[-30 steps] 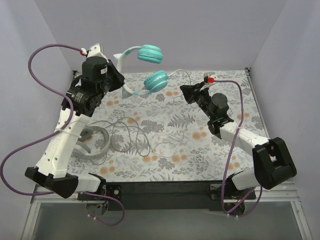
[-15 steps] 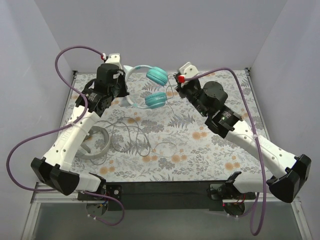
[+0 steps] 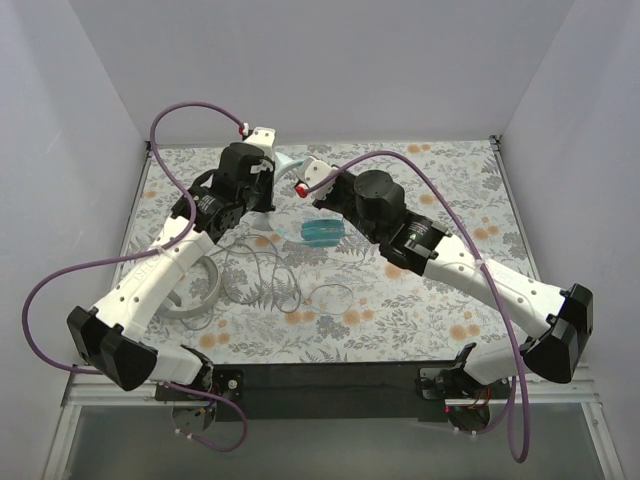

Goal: Wrap the headphones
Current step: Wrap the headphone cable with the right arm

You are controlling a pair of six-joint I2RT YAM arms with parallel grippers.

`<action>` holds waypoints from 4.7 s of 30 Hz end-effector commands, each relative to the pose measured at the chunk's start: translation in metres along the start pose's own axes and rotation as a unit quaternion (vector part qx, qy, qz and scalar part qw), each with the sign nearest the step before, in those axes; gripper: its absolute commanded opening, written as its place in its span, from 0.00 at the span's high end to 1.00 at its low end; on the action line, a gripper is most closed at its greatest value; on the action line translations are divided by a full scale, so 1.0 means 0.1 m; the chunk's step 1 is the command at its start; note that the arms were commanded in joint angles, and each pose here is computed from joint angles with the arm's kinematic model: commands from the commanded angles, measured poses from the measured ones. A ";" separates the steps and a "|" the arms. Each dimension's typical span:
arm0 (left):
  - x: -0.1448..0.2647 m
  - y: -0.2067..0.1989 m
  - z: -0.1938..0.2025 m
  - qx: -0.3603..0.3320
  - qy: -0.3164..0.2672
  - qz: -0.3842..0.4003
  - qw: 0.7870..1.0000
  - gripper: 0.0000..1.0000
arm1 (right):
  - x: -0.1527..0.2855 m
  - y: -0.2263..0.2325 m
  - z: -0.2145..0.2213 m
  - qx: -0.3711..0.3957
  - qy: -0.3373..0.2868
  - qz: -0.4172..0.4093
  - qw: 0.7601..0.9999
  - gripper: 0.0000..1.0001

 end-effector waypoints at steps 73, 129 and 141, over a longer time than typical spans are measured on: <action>0.52 -0.61 -0.25 0.024 -0.099 0.141 0.985 1.00 | 0.30 -0.71 0.91 -0.308 -0.094 -0.147 0.935 0.51; 0.69 -0.66 -1.02 0.047 -0.140 0.123 0.981 1.00 | -0.24 0.43 1.89 -0.539 -0.162 -0.114 0.819 0.36; 0.70 -0.65 -1.05 0.046 -0.143 0.121 0.981 1.00 | -0.65 0.80 1.70 -0.575 -0.181 -0.194 0.774 0.34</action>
Point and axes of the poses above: each gripper's point midway between its finger pads, its own x axis back along the fingers, its own y axis along the line the jaws close on, z = x × y, the point moved 2 cm from there along x, back along the fingers, and after that the axes turned 1 degree about -x, right-handed, at the moved point
